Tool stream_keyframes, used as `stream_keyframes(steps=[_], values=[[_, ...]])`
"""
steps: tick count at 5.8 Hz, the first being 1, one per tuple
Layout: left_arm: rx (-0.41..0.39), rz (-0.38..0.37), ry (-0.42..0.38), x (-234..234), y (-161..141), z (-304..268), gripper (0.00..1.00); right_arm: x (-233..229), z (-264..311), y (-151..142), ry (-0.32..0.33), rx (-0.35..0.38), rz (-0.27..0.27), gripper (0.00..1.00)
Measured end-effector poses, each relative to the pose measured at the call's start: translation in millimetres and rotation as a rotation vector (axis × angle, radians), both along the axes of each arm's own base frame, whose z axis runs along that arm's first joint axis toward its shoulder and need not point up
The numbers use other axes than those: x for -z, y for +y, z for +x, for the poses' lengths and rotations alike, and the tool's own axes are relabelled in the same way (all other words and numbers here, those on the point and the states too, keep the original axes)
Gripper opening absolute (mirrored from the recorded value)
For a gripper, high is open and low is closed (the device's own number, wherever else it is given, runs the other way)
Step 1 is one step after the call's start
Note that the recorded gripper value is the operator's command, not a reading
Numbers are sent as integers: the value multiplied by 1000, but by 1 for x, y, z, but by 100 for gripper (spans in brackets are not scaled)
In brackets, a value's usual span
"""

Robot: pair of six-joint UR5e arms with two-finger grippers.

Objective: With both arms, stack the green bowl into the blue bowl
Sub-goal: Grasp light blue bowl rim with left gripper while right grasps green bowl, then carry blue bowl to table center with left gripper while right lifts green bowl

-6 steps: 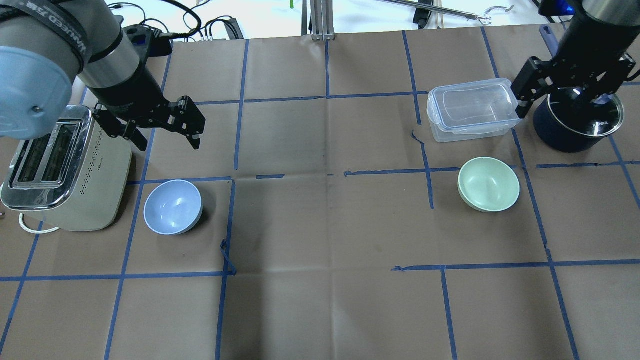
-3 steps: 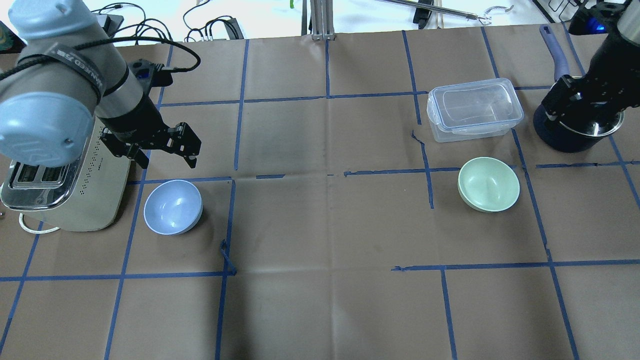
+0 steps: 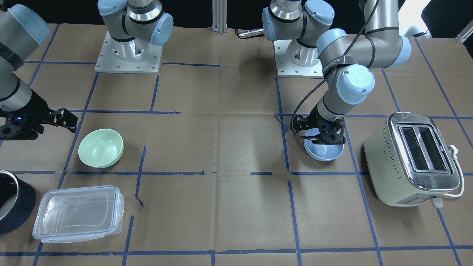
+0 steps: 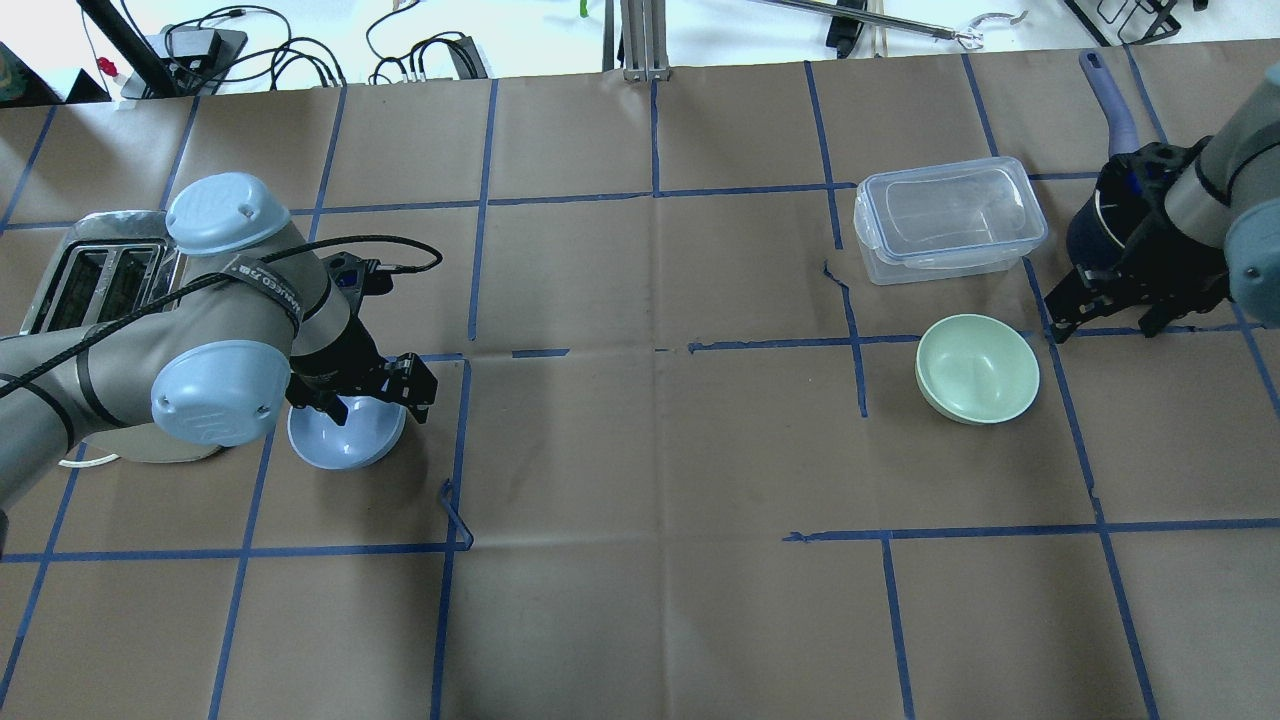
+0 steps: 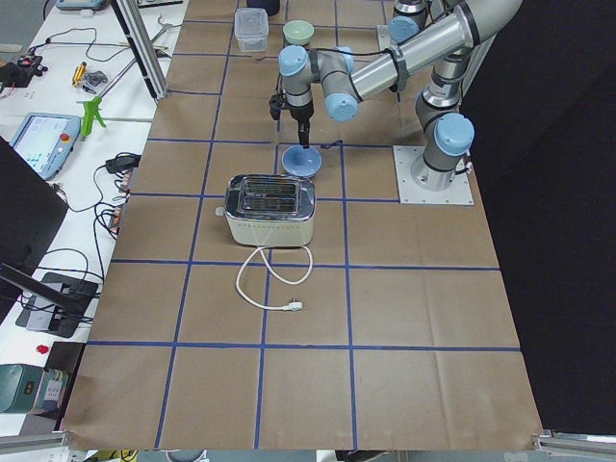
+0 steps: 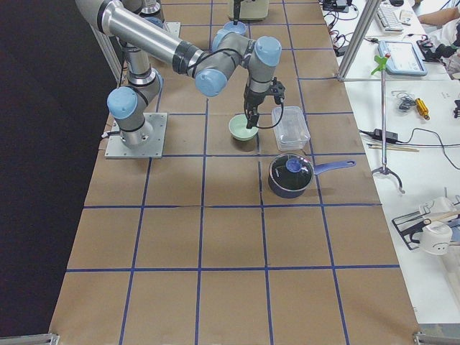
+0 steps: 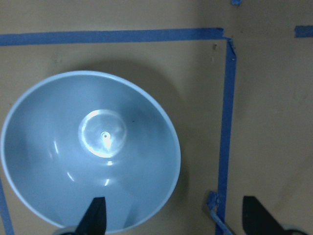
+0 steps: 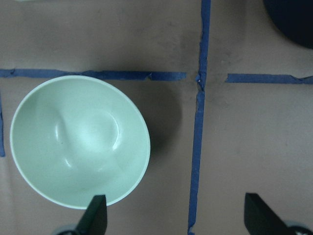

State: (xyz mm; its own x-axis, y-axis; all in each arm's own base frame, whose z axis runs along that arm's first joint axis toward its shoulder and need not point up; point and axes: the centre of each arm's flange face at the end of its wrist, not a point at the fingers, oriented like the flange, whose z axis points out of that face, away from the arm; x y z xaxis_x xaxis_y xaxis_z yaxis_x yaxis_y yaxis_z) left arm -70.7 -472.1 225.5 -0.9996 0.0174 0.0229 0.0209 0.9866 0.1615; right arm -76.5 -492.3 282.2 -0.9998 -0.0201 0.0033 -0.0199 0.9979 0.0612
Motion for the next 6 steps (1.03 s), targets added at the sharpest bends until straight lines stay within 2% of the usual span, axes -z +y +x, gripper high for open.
stream_keyframes(steps=[1,2,3,4,5,6], values=[[5,6,-2,15,-5,-1,20,35,4,4,6,11,-13,100],[9,10,-2,22,-8,-2,1,64,6,6,-2,25,7,94],[9,9,-2,24,-9,-3,0,80,7,9,-9,46,31,70],[10,3,-3,22,-10,-3,0,85,9,12,-12,56,43,36],[13,-14,-5,15,-13,-4,0,85,10,14,-14,57,49,11],[20,-45,-10,1,-22,-11,0,85,10,14,-15,54,50,7]])
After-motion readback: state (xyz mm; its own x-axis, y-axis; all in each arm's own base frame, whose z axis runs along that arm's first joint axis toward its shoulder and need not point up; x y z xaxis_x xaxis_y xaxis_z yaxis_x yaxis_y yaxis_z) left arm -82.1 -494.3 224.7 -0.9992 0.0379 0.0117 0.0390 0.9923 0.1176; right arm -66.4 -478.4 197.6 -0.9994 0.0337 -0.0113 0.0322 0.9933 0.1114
